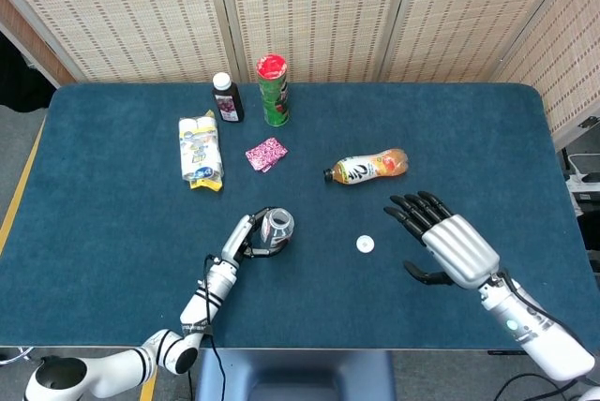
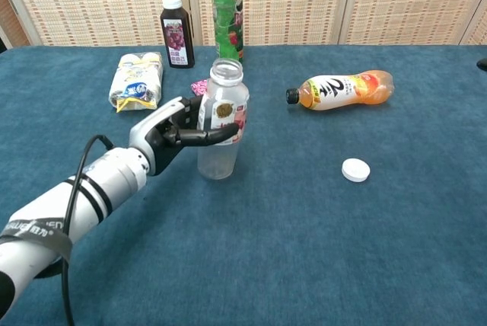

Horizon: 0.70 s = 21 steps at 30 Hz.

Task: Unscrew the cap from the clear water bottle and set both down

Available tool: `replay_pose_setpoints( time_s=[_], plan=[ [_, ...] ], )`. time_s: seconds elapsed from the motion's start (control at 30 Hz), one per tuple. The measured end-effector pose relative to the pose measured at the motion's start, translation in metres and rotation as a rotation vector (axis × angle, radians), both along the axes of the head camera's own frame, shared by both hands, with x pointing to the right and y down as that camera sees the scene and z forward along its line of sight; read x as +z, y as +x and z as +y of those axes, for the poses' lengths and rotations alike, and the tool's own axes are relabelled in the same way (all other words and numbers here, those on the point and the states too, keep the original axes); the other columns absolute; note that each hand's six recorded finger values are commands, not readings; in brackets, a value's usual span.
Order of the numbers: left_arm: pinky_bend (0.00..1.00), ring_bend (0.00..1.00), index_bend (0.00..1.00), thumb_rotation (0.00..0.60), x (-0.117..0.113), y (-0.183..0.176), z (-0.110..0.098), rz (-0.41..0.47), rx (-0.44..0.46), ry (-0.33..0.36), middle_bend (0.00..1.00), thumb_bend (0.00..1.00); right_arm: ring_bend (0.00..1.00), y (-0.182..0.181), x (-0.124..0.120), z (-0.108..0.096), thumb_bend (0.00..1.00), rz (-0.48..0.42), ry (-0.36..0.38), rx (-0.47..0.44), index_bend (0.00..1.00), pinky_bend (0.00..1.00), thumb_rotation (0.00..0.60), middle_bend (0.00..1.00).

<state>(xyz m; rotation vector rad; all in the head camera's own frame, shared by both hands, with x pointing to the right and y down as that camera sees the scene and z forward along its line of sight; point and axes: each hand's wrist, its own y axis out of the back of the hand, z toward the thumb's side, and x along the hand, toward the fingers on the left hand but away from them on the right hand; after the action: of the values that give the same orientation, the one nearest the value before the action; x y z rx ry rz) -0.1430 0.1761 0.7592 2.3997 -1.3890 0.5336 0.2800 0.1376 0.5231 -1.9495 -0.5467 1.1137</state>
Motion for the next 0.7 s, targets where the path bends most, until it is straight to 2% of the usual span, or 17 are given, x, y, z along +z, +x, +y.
replay_pose_setpoints(
  time_s=[0.03, 0.1, 0.17, 0.23, 0.27, 0.37, 0.43, 0.5, 0.7],
  plan=[
    [0.15, 0.3, 0.76, 0.6, 0.001, 0.0, 0.002, 0.001, 0.001, -0.001, 0.76, 0.66, 0.0, 0.0, 0.0, 0.0, 0.33, 0.0, 0.0, 0.0, 0.0, 0.0, 0.471, 0.0],
    [0.13, 0.22, 0.69, 0.6, 0.001, 0.0, 0.004, 0.004, 0.001, -0.002, 0.65, 0.63, 0.0, 0.0, -0.001, 0.0, 0.33, 0.0, 0.0, -0.003, 0.0, 0.0, 0.471, 0.0],
    [0.09, 0.09, 0.52, 0.6, 0.001, 0.002, 0.006, 0.006, 0.006, 0.001, 0.45, 0.56, 0.0, -0.002, -0.003, 0.001, 0.33, 0.004, -0.001, -0.011, 0.0, 0.0, 0.472, 0.0],
    [0.04, 0.02, 0.34, 0.6, 0.003, 0.0, 0.009, -0.011, 0.024, 0.022, 0.29, 0.51, 0.0, -0.004, -0.004, 0.003, 0.33, 0.008, -0.004, -0.017, 0.0, 0.0, 0.472, 0.0],
    [0.02, 0.0, 0.25, 0.6, 0.003, -0.001, 0.011, -0.024, 0.037, 0.043, 0.22, 0.48, 0.0, -0.005, -0.005, 0.004, 0.33, 0.012, -0.008, -0.02, 0.0, 0.0, 0.472, 0.0],
    [0.0, 0.0, 0.08, 0.6, 0.003, -0.002, 0.015, -0.047, 0.075, 0.097, 0.1, 0.45, 0.0, -0.005, -0.005, 0.006, 0.33, 0.022, -0.018, -0.021, 0.0, 0.0, 0.471, 0.0],
    [0.0, 0.0, 0.02, 0.6, 0.004, -0.002, 0.018, -0.052, 0.091, 0.111, 0.04, 0.43, 0.0, -0.005, -0.006, 0.006, 0.33, 0.027, -0.02, -0.022, 0.0, 0.0, 0.471, 0.0],
    [0.0, 0.0, 0.0, 0.6, 0.003, -0.003, 0.018, -0.048, 0.088, 0.119, 0.0, 0.4, 0.0, -0.005, -0.007, 0.006, 0.33, 0.029, -0.019, -0.022, 0.0, 0.0, 0.472, 0.0],
    [0.0, 0.0, 0.0, 0.6, 0.003, -0.006, 0.015, -0.02, 0.063, 0.107, 0.0, 0.36, 0.0, -0.005, -0.009, 0.006, 0.33, 0.035, -0.019, -0.024, 0.0, 0.0, 0.472, 0.0]
  ],
)
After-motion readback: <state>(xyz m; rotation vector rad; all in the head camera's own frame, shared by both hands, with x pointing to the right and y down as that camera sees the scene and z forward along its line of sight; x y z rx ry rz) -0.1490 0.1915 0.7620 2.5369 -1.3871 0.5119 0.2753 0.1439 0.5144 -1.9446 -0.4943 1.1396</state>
